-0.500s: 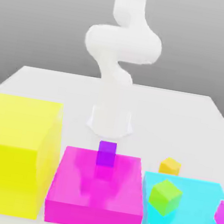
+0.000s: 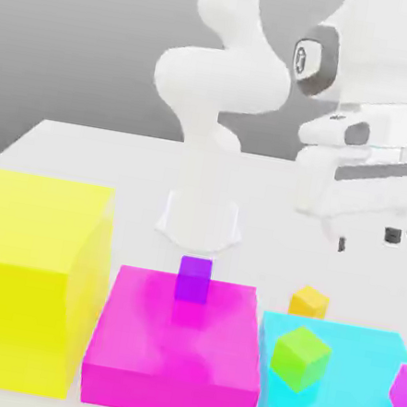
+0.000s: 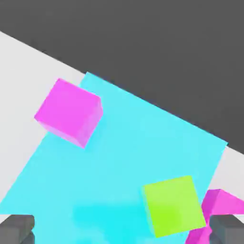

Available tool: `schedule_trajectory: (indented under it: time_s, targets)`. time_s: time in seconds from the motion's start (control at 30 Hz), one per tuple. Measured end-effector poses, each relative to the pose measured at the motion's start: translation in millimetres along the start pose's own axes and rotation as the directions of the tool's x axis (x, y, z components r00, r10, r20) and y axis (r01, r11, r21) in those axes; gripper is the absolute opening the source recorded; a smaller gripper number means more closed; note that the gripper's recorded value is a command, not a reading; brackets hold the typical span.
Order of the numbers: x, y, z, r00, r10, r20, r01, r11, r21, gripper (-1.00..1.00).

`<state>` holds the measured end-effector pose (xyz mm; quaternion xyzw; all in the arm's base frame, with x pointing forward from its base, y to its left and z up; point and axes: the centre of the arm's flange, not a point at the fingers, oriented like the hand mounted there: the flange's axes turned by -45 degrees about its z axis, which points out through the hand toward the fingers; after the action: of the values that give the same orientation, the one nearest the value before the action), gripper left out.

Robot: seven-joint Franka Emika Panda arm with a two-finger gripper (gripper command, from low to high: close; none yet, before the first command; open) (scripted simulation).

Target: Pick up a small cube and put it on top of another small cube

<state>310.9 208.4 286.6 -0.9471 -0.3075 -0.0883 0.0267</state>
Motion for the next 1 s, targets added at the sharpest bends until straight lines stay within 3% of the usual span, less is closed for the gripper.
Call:
schedule_trajectory:
  time_s: [0.17, 0.47, 0.5, 0.73, 1.0]
  targets:
    - [-78, -52, 74, 0.972, -0.173, 0.16, 0.169, 0.985, 0.035, 0.0]
    - [-100, -58, 140, 0.965, -0.194, 0.178, 0.189, 0.981, 0.046, 0.0]
    - [-102, -58, 144, 0.964, -0.194, 0.179, 0.19, 0.981, 0.043, -1.0]
    - [-101, -58, 143, 0.964, -0.194, 0.179, 0.19, 0.981, 0.043, -1.0]
    - [-90, -58, 92, 0.964, -0.196, 0.179, 0.19, 0.981, 0.046, -1.0]
